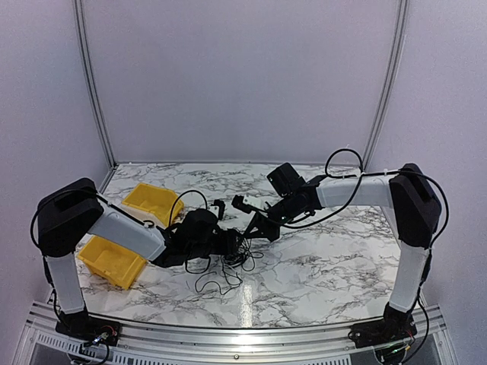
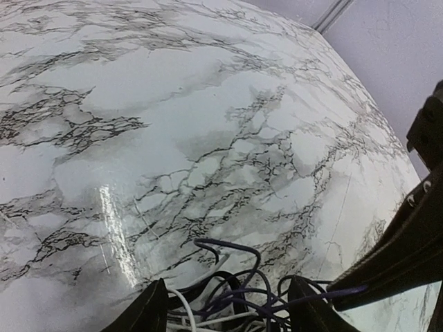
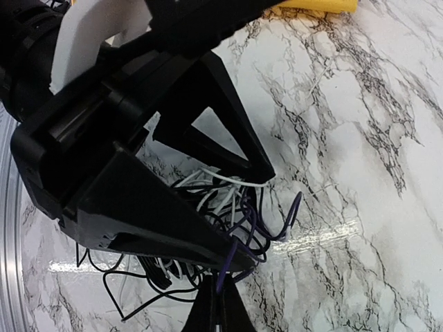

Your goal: Untangle the cables

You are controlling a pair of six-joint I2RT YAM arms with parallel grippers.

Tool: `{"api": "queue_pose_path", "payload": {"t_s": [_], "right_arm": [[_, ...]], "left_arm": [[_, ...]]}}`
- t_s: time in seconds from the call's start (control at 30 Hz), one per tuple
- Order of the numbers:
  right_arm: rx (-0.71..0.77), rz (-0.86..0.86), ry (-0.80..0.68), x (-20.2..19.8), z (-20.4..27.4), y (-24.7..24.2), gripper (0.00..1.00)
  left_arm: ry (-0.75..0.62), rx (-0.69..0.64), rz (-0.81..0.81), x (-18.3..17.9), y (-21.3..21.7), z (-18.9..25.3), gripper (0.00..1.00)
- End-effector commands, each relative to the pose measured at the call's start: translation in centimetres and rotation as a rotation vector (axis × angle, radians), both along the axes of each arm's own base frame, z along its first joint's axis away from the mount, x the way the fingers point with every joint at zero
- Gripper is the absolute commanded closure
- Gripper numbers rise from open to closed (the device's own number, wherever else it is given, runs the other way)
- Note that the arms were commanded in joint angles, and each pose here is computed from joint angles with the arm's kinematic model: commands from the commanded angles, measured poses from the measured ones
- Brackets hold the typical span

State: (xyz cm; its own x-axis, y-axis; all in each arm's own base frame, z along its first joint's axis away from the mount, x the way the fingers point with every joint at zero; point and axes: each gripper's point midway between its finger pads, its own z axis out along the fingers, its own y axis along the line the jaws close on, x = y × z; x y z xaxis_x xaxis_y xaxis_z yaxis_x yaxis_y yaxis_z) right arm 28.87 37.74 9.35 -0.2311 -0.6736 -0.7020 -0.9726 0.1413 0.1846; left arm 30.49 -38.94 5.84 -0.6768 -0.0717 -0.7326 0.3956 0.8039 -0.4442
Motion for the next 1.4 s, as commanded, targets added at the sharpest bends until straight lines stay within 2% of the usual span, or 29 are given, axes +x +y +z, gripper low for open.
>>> {"api": "queue_pose_path", "payload": {"t_s": [0.0,0.1,0.27,0.67,0.97,1.37], "right_arm": [[0.065,0.023,0.003,-0.9,2.6,0.6,1.0],[0.093,0.038,0.022,-1.7,3.5,0.5,1.0],[0.116,0.066,0.016,-2.4,6.5,0.4,1.0],[0.287,0.147,-0.119,-2.4,20.6,1.7,1.0],[0.467,0.2,-0.24,-3.7,31.8,1.8,1.0],[0.566,0.239,-0.38,-5.7,38.0,0.2,1.0]], "left_arm": [[-0.014,-0.051,0.166,2.3,0.8,0.2,0.39],[-0.011,-0.045,0.208,2.8,1.0,-0.6,0.41],[0.013,-0.028,0.23,3.0,1.1,-2.4,0.5],[0.075,-0.005,0.241,2.0,2.1,-5.1,0.54],[0.082,-0.005,0.231,1.9,1.9,-5.2,0.54],[0.101,-0.023,0.245,0.8,2.8,-4.8,0.56]]}}
